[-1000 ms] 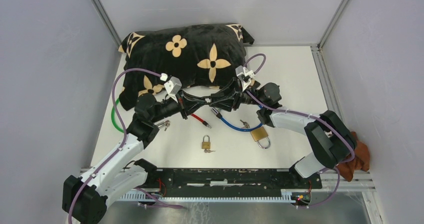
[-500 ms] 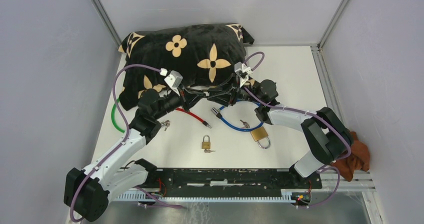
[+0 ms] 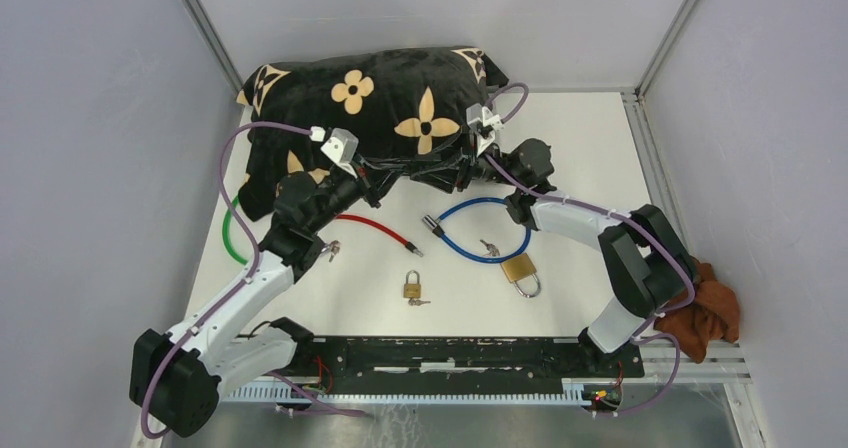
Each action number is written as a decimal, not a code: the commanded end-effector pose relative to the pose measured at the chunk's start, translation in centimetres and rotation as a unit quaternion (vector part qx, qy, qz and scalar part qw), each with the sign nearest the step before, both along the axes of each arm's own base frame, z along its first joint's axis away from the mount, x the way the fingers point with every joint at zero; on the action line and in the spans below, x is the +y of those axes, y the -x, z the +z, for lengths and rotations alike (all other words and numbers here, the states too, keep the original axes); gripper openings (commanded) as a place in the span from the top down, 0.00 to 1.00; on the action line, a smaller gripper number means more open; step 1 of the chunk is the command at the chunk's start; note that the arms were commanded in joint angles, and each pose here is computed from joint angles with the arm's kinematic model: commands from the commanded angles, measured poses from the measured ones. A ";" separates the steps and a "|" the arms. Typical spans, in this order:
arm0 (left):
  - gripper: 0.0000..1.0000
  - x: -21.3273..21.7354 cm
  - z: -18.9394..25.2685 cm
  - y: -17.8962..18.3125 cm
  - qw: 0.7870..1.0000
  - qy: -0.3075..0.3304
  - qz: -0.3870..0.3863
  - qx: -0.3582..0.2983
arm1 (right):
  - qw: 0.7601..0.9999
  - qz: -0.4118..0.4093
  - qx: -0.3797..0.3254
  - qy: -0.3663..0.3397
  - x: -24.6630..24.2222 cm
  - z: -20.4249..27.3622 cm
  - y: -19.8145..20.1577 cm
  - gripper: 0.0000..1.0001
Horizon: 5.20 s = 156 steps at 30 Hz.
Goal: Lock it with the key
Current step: Lock the lock.
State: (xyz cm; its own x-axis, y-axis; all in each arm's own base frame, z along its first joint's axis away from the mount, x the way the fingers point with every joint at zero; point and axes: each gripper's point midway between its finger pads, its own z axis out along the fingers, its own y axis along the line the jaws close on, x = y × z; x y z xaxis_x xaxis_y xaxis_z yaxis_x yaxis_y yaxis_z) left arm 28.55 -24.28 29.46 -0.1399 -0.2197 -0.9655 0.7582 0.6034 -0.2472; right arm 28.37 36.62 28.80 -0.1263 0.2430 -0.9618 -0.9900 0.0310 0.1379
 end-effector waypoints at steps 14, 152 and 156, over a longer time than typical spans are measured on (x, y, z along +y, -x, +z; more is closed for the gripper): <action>0.98 -7.2 2.6 16.8 0.913 0.004 -0.408 -0.006 | 0.976 0.189 -0.109 0.017 5.3 0.3 8.9 1.00; 0.98 1.0 2.1 11.9 0.976 0.013 -0.205 -0.077 | 0.952 0.087 -0.120 0.268 -5.0 -2.0 8.6 1.00; 0.98 2.5 3.3 10.1 0.983 0.007 -0.159 -0.096 | 0.955 -0.001 -0.077 0.287 -7.7 -4.9 5.5 1.00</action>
